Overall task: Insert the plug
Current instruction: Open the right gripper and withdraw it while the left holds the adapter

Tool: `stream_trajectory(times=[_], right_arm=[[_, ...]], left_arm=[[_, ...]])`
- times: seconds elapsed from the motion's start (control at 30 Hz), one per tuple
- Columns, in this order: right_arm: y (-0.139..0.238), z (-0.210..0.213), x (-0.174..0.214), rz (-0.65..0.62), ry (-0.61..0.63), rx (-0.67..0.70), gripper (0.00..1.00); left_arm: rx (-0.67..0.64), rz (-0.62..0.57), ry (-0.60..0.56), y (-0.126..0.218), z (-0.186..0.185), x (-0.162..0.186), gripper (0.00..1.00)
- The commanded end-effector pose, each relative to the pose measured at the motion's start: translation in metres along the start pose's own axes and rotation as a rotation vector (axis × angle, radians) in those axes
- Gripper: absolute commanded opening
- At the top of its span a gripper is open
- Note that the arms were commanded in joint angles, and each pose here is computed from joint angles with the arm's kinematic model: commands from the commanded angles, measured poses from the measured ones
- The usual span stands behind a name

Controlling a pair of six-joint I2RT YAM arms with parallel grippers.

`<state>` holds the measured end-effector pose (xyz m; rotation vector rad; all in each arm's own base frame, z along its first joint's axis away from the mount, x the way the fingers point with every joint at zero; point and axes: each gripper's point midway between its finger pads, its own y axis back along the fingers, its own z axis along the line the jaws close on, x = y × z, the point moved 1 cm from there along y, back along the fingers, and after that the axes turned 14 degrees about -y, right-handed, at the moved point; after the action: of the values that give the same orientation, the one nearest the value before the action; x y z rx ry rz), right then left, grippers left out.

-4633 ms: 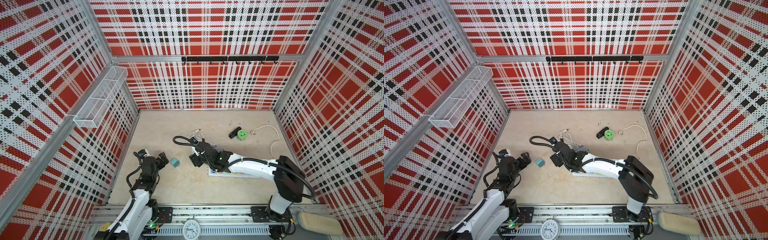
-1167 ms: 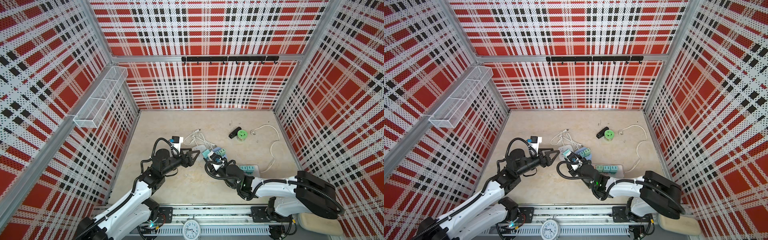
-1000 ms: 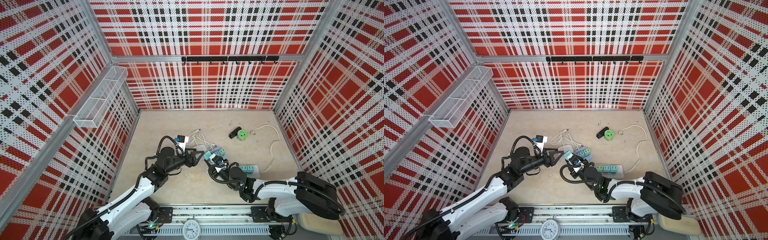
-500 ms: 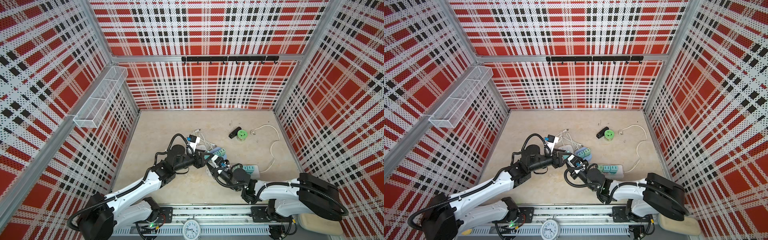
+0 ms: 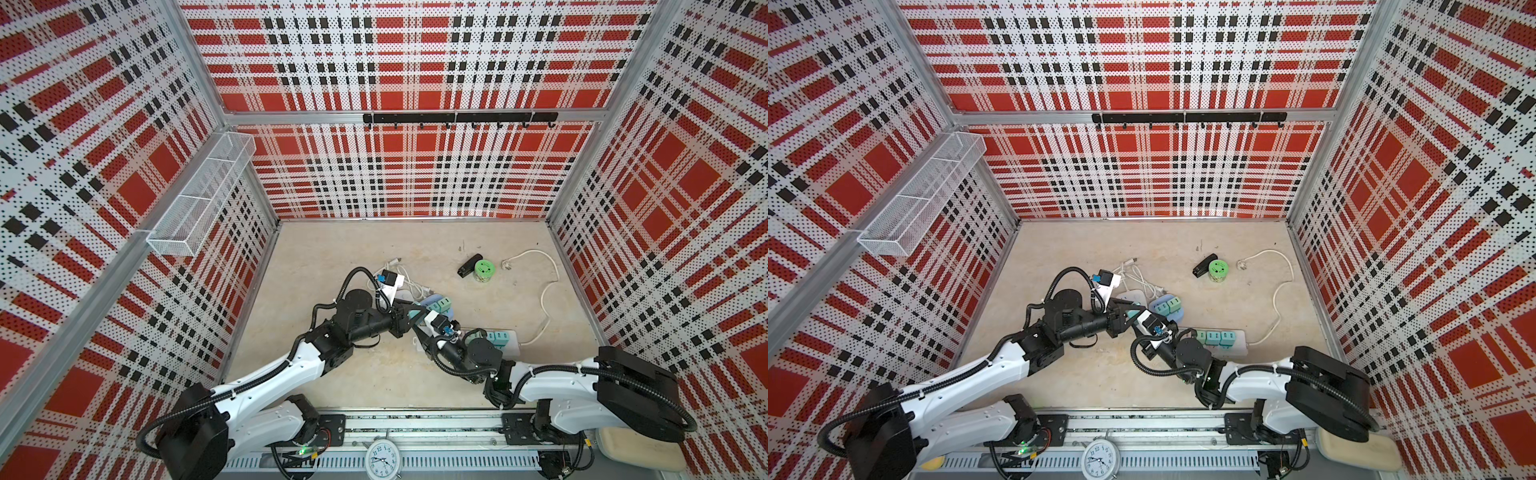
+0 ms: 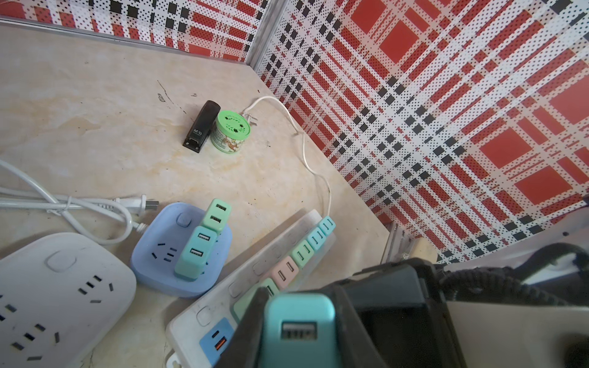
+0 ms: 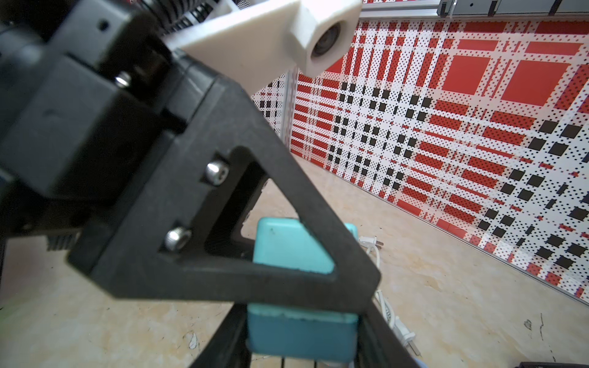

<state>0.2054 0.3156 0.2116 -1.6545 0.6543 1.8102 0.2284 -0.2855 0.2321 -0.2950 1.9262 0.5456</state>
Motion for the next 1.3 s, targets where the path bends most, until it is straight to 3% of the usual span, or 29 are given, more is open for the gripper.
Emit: stream_trajectory(times=[0.0,0.07,0.17,0.43,0.63,0.73,1.0,1.27], right_arm=[[0.006,0.0,-0.021,-0.083,-0.025,0.001,0.75],[0.007,-0.003,-0.022,-0.088,-0.026,0.015,0.89],[0.011,-0.008,-0.024,-0.095,-0.023,0.037,1.0],[0.031,-0.037,-0.039,-0.15,0.006,0.176,1.0],[0.05,-0.079,-0.047,-0.183,-0.025,0.3,1.0],[0.06,-0.11,-0.044,-0.172,-0.095,0.363,1.0],[0.095,-0.168,-0.036,-0.164,-0.168,0.551,1.0],[0.121,-0.208,-0.018,-0.145,-0.202,0.712,1.0]], left_arm=[[0.012,-0.057,-0.049,0.001,-0.006,-0.022,0.0],[0.005,-0.062,-0.087,0.004,-0.004,-0.025,0.0],[-0.064,-0.08,-0.16,0.012,0.014,-0.027,0.0],[-0.236,-0.046,-0.387,0.034,0.068,-0.011,0.0],[-0.149,0.042,-0.539,0.019,0.07,0.017,0.0],[-0.139,0.071,-0.567,0.009,0.08,0.028,0.0],[-0.06,-0.001,-0.544,-0.026,0.104,0.04,0.0],[0.023,-0.139,-0.488,-0.044,0.125,0.04,0.0]])
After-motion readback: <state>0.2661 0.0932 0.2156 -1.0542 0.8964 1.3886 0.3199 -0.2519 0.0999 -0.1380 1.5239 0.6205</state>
